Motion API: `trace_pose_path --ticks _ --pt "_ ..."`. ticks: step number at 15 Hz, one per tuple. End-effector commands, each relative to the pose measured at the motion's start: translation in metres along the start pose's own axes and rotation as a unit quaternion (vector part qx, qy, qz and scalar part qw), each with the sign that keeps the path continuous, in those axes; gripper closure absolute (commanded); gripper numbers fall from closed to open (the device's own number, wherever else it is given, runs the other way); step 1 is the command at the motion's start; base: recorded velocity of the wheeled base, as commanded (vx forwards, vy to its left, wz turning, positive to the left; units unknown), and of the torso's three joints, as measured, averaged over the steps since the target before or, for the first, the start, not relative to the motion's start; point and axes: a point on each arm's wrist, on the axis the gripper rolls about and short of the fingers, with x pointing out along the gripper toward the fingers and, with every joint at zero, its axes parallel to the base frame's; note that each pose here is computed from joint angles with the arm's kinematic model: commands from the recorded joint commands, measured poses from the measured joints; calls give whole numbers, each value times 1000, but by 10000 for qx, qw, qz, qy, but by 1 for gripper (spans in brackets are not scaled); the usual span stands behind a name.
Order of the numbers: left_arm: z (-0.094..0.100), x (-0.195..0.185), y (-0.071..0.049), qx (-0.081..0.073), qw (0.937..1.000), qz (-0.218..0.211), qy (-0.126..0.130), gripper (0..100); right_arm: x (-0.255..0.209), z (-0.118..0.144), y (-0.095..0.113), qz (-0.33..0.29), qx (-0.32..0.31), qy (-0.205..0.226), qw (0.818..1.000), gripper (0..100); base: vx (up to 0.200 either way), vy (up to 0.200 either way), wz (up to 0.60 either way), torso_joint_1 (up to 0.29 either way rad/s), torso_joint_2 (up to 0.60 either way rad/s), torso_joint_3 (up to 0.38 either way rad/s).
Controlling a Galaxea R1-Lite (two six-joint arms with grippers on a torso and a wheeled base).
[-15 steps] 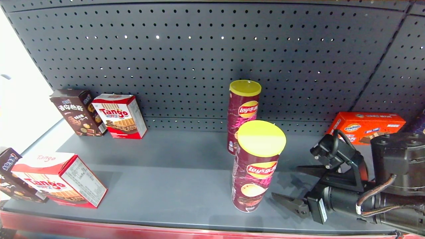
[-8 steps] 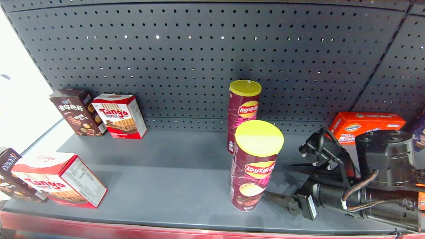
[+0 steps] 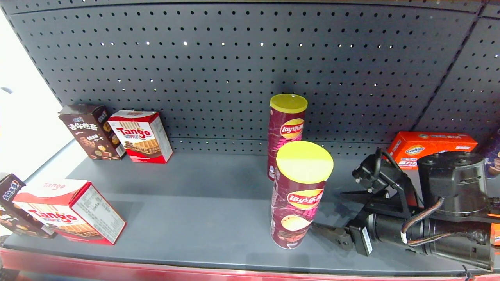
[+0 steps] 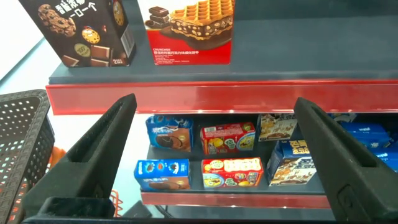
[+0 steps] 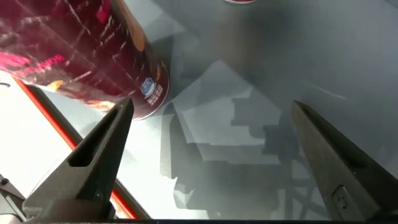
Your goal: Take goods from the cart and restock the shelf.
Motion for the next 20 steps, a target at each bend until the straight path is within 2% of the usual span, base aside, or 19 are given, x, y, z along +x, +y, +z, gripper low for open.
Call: trace_pose_path --ticks 1,9,12,15,16,17,18,20 --pt "0 0 0 2 10000 -1 11 0 0 2 1 14 -10 -27 10000 0 0 0 0 0 0 0" --pt "0 0 0 2 10000 7 11 0 4 -1 2 44 -115 47 9999 0 0 0 0 0 0 0" --pt "0 0 0 2 10000 7 11 0 -5 1 -3 -76 -60 -71 9999 0 0 0 0 0 0 0" --pt "0 0 0 10 10000 -9 11 0 -50 17 -27 -706 121 -802 9942 0 0 0 0 0 0 0" --pt "0 0 0 10 10000 -9 11 0 -53 18 -28 -743 119 -851 9935 0 0 0 0 0 0 0" --pt "0 0 0 17 10000 -9 11 0 -82 24 -36 -1133 176 -1261 9854 0 0 0 0 0 0 0" --pt "0 0 0 17 10000 -9 11 0 -93 25 -39 -1325 200 -1403 9810 0 0 0 0 0 0 0" --pt "0 0 0 17 10000 -9 11 0 -149 8 -47 -2330 326 -1909 9530 0 0 0 0 0 0 0"
